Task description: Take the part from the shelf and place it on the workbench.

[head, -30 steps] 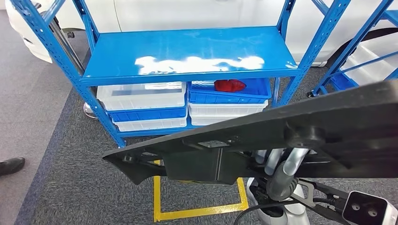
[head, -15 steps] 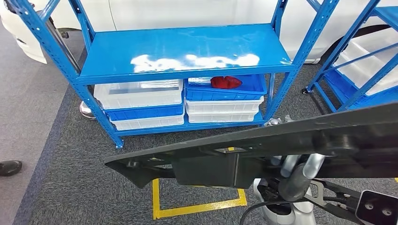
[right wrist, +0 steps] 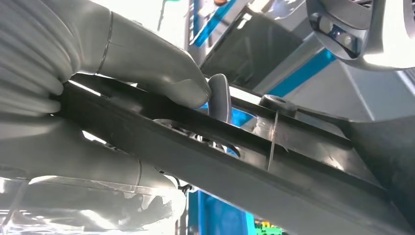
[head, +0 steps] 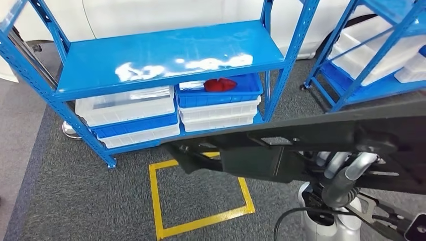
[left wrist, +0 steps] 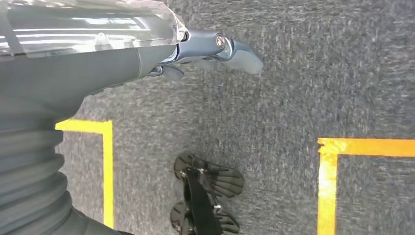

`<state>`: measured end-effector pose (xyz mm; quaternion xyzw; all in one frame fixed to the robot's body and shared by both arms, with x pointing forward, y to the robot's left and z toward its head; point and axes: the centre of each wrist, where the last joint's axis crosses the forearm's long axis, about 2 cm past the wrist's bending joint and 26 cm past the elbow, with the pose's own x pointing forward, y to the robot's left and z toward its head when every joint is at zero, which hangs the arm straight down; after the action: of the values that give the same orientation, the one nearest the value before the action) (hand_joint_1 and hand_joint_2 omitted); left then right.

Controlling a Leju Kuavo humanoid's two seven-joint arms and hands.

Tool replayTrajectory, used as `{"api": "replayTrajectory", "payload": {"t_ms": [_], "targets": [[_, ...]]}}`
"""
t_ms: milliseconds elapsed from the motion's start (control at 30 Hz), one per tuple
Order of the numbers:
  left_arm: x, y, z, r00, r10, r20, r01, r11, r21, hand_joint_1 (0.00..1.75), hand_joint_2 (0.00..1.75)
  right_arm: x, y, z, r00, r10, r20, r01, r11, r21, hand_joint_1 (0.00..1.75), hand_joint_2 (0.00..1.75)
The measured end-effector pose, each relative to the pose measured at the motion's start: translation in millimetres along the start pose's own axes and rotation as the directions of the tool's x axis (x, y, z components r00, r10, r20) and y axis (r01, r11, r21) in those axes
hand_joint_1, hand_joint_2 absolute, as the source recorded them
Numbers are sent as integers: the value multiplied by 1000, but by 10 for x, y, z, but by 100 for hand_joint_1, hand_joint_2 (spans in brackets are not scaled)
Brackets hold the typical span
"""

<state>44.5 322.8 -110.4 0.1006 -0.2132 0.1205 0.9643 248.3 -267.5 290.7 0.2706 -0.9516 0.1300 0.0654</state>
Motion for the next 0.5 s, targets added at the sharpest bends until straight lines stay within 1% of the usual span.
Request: {"api": "replayTrajectory", "payload": {"t_ms": [167, 300, 500], "targets": [[46, -68, -6, 1000, -10, 4, 10, 1000, -23, 0, 175, 41, -66, -8, 998, 59, -2, -59, 998, -19, 175, 175], [45, -93, -3, 1000, -17, -3, 17, 999, -37, 0, 175, 42, -75, -11, 997, 80, -8, -80, 996, -25, 175, 175], [49, -202, 13, 1000, -20, -17, 19, 998, -60, 0, 175, 25, -82, -51, 992, 125, -10, -126, 991, -46, 175, 175]]}}
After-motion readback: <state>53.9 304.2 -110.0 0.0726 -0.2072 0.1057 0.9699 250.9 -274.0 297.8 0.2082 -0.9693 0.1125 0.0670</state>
